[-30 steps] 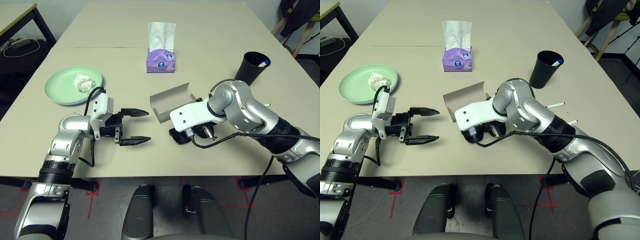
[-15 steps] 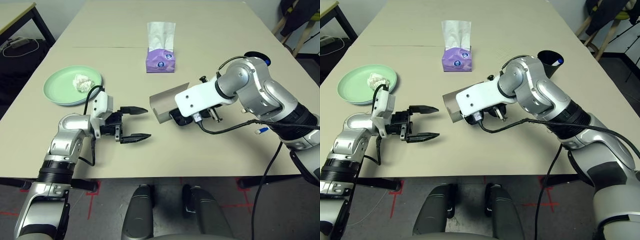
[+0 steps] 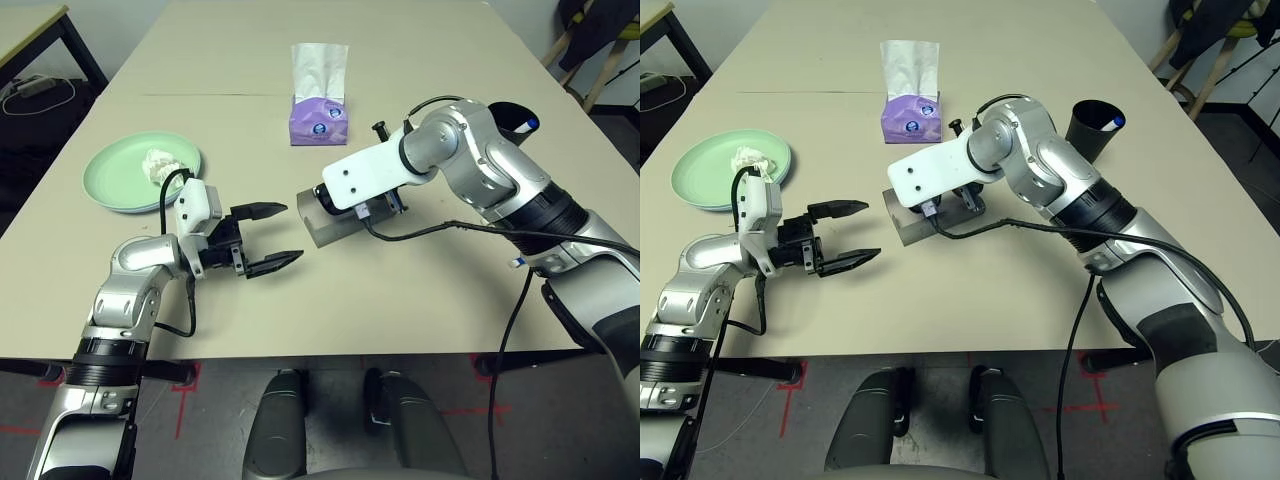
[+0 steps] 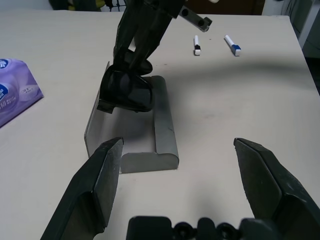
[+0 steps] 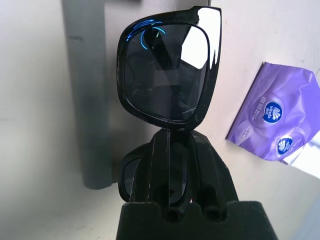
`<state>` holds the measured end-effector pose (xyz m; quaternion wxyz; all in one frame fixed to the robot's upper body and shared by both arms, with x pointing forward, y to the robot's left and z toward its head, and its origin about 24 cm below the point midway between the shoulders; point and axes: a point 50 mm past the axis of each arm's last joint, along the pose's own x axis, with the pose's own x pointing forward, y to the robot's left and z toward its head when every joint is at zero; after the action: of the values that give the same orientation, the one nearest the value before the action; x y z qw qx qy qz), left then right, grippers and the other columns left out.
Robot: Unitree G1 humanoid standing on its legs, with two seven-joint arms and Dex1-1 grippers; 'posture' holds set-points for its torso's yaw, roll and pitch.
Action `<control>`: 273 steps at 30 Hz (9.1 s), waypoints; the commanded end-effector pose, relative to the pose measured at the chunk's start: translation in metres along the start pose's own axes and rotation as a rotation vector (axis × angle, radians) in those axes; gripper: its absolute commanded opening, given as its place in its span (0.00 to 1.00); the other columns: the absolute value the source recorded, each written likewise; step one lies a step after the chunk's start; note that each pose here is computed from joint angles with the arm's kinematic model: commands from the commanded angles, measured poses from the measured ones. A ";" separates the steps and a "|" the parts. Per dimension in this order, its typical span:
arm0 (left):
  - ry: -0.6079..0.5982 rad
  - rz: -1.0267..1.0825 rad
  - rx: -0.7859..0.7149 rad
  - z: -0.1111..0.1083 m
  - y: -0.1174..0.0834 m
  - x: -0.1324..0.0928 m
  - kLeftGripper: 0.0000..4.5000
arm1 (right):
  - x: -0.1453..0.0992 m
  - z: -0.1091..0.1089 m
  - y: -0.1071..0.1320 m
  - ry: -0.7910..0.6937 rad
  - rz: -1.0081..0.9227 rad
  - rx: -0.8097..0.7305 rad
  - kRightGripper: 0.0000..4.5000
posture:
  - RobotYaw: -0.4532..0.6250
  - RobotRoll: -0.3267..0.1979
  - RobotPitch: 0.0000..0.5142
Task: Organize and tidy the items on the table.
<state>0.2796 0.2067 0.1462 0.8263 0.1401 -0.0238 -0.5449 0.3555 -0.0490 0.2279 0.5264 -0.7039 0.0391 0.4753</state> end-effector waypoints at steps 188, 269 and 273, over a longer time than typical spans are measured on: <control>0.139 -0.160 0.074 -0.038 0.016 0.054 0.01 | -0.026 -0.082 0.162 -0.720 -0.438 1.169 1.00 | 0.47 0.62 0.33; -0.177 -0.095 -0.007 0.019 0.003 0.081 1.00 | -0.065 -0.138 0.166 0.092 0.486 0.240 0.72 | 0.49 0.62 0.34; -0.172 -0.091 -0.003 0.019 0.003 0.080 1.00 | -0.064 -0.138 0.168 0.090 0.486 0.238 0.40 | 0.50 0.62 0.34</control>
<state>0.3141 0.1310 0.1563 0.7970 0.0831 -0.0869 -0.5918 0.3158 -0.2609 0.1608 0.4781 -0.6285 0.2861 0.5427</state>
